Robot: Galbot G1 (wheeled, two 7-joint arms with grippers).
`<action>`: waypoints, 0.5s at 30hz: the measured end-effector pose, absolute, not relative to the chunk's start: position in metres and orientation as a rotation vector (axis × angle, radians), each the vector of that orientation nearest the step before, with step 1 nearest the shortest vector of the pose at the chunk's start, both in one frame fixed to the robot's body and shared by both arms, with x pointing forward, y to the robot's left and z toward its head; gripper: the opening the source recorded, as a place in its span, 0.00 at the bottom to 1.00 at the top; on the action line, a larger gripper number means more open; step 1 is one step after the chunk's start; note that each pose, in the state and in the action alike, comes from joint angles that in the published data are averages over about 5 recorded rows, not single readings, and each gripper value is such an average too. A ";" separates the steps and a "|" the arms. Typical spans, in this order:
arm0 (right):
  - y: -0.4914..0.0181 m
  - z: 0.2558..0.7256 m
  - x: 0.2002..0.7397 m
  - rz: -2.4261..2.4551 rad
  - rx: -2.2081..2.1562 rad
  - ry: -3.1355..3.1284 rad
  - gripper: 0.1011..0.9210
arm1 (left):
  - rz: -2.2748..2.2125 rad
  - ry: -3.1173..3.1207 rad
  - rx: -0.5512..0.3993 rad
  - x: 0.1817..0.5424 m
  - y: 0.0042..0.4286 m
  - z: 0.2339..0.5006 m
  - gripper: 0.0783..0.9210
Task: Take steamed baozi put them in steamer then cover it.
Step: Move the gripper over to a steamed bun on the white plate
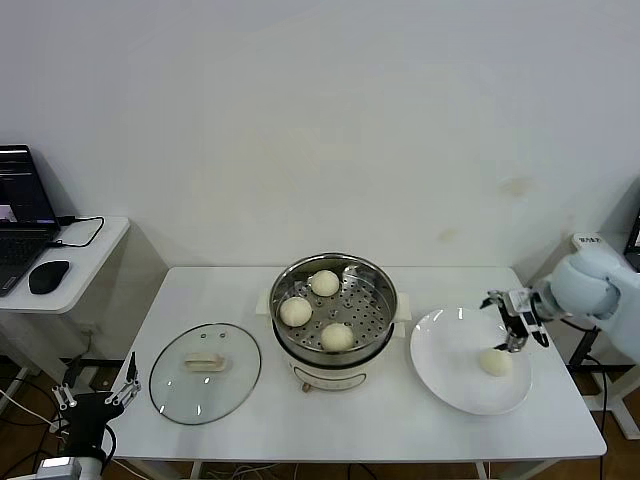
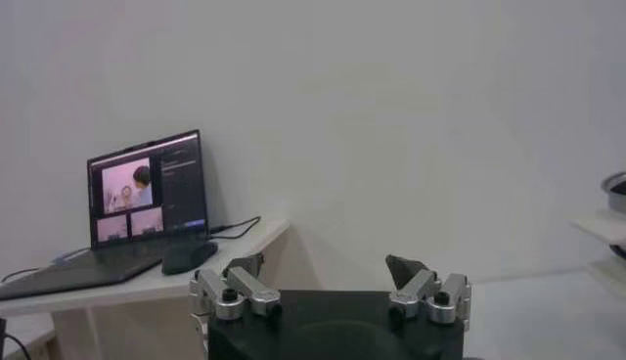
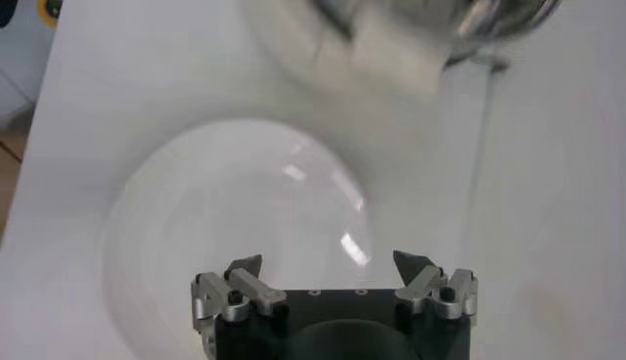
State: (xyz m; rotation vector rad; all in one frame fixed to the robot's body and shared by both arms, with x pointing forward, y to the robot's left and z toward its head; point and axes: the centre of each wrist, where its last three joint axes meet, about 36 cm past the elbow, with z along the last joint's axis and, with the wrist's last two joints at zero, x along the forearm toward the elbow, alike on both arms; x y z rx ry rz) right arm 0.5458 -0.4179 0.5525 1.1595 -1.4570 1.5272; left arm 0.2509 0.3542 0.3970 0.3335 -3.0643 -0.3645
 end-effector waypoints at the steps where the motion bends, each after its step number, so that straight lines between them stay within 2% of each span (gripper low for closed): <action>1: -0.421 0.547 0.545 1.520 1.152 -1.455 0.88 | -0.365 -3.063 0.334 0.251 0.354 0.397 0.88; 15: -0.445 0.487 0.548 1.448 1.080 -1.427 0.88 | -0.368 -3.053 0.348 0.248 0.356 0.396 0.88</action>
